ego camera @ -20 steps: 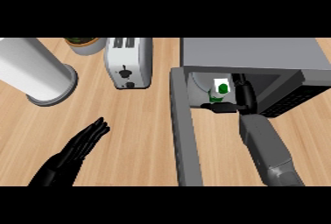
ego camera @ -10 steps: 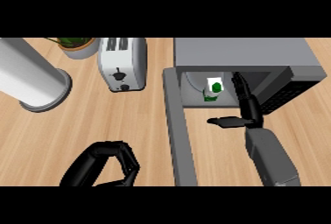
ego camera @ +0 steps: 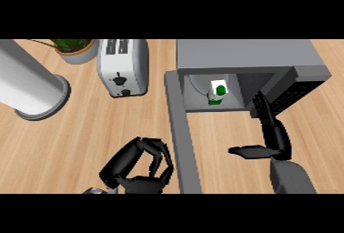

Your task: Pick up the milk, place it into the microwave and close the microwave

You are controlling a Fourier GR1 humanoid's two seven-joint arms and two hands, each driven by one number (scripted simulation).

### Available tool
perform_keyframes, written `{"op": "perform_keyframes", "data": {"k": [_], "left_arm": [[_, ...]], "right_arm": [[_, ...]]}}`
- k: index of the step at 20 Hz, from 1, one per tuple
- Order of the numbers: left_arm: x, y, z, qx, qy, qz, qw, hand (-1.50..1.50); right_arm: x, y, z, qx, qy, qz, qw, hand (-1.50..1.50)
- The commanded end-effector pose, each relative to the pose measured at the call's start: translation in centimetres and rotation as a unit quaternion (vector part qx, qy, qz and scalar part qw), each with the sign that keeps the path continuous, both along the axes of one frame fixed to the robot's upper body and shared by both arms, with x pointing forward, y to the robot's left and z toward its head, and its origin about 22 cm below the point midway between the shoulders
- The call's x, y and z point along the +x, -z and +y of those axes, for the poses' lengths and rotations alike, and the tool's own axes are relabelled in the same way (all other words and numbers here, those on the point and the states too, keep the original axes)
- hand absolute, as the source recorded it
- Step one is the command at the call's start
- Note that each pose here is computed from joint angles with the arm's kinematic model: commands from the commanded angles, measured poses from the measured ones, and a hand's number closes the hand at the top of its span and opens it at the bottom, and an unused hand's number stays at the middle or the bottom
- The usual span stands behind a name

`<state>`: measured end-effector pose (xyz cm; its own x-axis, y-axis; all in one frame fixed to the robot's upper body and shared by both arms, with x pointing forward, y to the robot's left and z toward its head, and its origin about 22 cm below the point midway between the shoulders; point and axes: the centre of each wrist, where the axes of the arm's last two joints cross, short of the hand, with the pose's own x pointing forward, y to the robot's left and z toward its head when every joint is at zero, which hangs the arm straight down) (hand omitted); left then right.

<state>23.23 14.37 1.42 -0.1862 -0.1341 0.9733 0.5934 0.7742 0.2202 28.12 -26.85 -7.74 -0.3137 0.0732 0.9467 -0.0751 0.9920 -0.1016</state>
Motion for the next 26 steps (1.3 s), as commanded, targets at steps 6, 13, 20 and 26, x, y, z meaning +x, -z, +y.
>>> {"op": "perform_keyframes", "data": {"k": [6, 13, 20, 26], "left_arm": [[0.1, 4.4, -5.4, 0.006, 0.065, 0.036, 0.9972, 1.50], [-0.7, 4.8, -10.8, 0.060, 0.120, 0.020, 0.9907, 1.50], [-1.2, 4.9, -13.4, 0.045, 0.037, 0.009, 0.9983, 1.50], [0.6, 3.0, -14.2, -0.011, -0.025, -0.012, 0.9996, 1.50]], "right_arm": [[-6.4, -4.3, -2.3, 0.018, -0.004, -0.017, 1.000, -1.50], [-8.6, -7.7, -6.1, 0.008, 0.022, -0.043, 0.999, -1.50], [-8.7, -9.5, -5.9, 0.048, -0.039, -0.062, 0.996, -1.50], [-7.3, -13.1, -6.3, 0.044, -0.074, -0.074, 0.994, -1.50]]}}
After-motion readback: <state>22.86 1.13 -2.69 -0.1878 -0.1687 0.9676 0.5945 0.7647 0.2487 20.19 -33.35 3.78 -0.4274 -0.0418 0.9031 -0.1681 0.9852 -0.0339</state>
